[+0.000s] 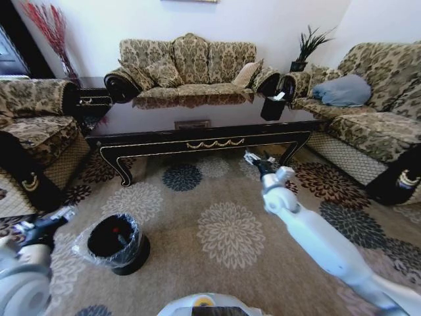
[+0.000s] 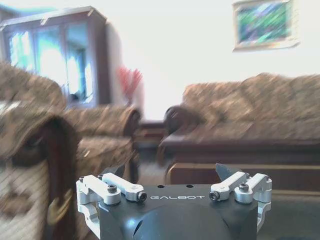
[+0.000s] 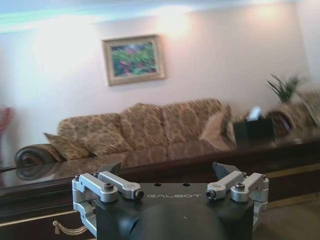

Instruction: Move to the front of the table and pick up the trash from the floor, then place it into the trash bin.

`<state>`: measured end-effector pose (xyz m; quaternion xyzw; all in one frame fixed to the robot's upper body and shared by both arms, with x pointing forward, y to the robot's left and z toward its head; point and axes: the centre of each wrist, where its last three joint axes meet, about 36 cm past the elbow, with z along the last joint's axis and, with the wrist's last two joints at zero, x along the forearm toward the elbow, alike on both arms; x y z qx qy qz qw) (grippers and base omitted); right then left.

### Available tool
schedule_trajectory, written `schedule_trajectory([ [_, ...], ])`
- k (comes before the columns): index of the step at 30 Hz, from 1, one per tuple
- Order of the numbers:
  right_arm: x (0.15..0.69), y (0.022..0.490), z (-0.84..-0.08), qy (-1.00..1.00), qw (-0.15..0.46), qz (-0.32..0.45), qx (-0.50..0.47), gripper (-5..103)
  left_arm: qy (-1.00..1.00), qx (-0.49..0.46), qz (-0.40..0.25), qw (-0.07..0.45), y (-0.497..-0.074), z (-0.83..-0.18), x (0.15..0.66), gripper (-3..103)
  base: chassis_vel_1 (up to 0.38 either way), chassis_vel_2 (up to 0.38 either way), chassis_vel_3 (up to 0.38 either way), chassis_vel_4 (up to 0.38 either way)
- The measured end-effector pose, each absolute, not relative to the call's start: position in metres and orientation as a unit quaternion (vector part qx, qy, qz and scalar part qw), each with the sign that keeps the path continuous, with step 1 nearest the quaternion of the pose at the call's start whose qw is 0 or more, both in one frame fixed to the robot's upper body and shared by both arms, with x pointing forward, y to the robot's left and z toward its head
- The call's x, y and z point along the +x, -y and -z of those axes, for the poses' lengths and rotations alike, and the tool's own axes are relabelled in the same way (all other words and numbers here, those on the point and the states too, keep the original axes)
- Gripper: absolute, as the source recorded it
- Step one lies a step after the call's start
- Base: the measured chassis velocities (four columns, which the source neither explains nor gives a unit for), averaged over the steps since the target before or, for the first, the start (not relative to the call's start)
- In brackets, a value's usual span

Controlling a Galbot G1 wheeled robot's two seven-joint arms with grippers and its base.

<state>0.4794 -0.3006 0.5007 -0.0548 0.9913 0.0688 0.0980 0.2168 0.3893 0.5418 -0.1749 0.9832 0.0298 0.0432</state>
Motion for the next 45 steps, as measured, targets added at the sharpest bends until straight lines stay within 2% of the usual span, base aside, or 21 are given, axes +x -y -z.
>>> schedule_trajectory([
  [3, 0.47, 0.312, -0.5, -0.99, 0.11, -0.047, -0.075, 100, -0.985, -0.16, -0.027, 0.067, -0.384, -0.542, 0.203, 100, 0.0, 0.0, 0.0, 0.0],
  [6, 0.454, 0.328, -0.499, -0.984, 0.135, -0.02, -0.112, 100, -0.98, -0.157, -0.063, 0.107, -0.379, -0.548, 0.18, 100, 0.0, 0.0, 0.0, 0.0],
  [9, 0.448, 0.333, -0.496, -0.981, 0.145, -0.001, -0.126, 100, -0.977, -0.169, -0.07, 0.111, -0.378, -0.551, 0.174, 100, 0.0, 0.0, 0.0, 0.0],
  [14, 0.433, 0.344, -0.482, -0.978, 0.158, 0.038, -0.134, 100, -0.975, -0.181, -0.069, 0.104, -0.376, -0.545, 0.171, 100, 0.0, 0.0, 0.0, 0.0],
  [32, 0.391, 0.36, -0.451, -0.982, 0.141, 0.034, -0.119, 100, -0.982, -0.165, -0.063, 0.068, -0.37, -0.536, 0.181, 100, 0.0, 0.0, 0.0, 0.0],
  [37, 0.385, 0.369, -0.446, -0.984, 0.137, 0.043, -0.107, 100, -0.987, -0.132, -0.07, 0.051, -0.372, -0.526, 0.188, 100, 0.055, -0.052, -0.046, 0.052],
  [45, 0.377, 0.38, -0.444, -0.985, 0.133, 0.054, -0.096, 100, -0.994, -0.08, -0.055, 0.055, -0.381, -0.517, 0.2, 100, 0.167, -0.164, -0.176, 0.175],
])
